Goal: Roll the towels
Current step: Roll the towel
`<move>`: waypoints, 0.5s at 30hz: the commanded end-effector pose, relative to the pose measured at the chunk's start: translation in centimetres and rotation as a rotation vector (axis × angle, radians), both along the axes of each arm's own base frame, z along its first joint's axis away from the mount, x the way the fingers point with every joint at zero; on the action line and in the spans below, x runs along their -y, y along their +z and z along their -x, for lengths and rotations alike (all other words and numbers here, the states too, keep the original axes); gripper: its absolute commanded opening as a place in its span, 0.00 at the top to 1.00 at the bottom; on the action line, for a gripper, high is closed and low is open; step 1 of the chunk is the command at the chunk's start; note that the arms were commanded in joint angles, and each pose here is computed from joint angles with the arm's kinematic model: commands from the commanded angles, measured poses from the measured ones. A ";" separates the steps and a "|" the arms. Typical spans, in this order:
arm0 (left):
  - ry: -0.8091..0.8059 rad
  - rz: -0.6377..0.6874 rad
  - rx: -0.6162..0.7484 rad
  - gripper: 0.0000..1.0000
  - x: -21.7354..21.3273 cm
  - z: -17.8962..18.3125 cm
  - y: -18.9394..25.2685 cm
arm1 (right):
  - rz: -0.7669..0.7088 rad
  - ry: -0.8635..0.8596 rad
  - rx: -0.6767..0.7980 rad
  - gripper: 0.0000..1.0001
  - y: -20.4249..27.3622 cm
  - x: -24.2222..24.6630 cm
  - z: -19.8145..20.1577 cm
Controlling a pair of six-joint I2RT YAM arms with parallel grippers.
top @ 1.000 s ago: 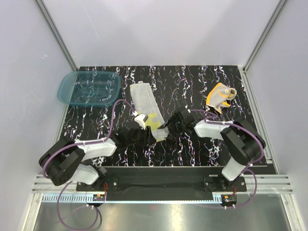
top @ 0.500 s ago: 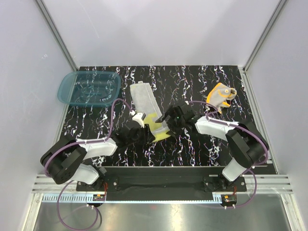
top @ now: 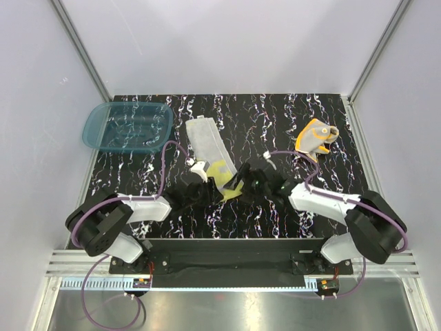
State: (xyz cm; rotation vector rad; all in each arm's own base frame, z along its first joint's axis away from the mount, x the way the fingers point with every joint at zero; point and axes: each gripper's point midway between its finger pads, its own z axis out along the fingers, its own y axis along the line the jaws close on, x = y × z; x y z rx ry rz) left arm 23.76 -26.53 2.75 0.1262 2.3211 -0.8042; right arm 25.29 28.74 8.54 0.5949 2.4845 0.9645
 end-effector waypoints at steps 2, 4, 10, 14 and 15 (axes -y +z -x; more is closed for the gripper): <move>0.008 0.018 0.002 0.54 0.5 -0.6 0.3 | -0.015 0.001 0.031 0.09 -0.8 -2.0 2.5; 0.004 0.026 -0.003 0.55 0.5 -0.4 0.4 | -0.043 -0.022 -0.003 0.12 -2.2 -2.1 3.0; -0.005 0.026 -0.024 0.55 0.1 0.4 -0.1 | -0.040 -0.117 0.038 0.28 -3.3 -1.5 1.5; -0.005 0.035 -0.029 0.55 0.0 0.8 -0.2 | -0.015 -0.169 0.041 0.28 -4.3 -0.7 1.1; -0.006 0.039 -0.030 0.55 0.0 0.8 -0.2 | -0.016 -0.173 0.041 0.28 -4.3 -0.8 0.9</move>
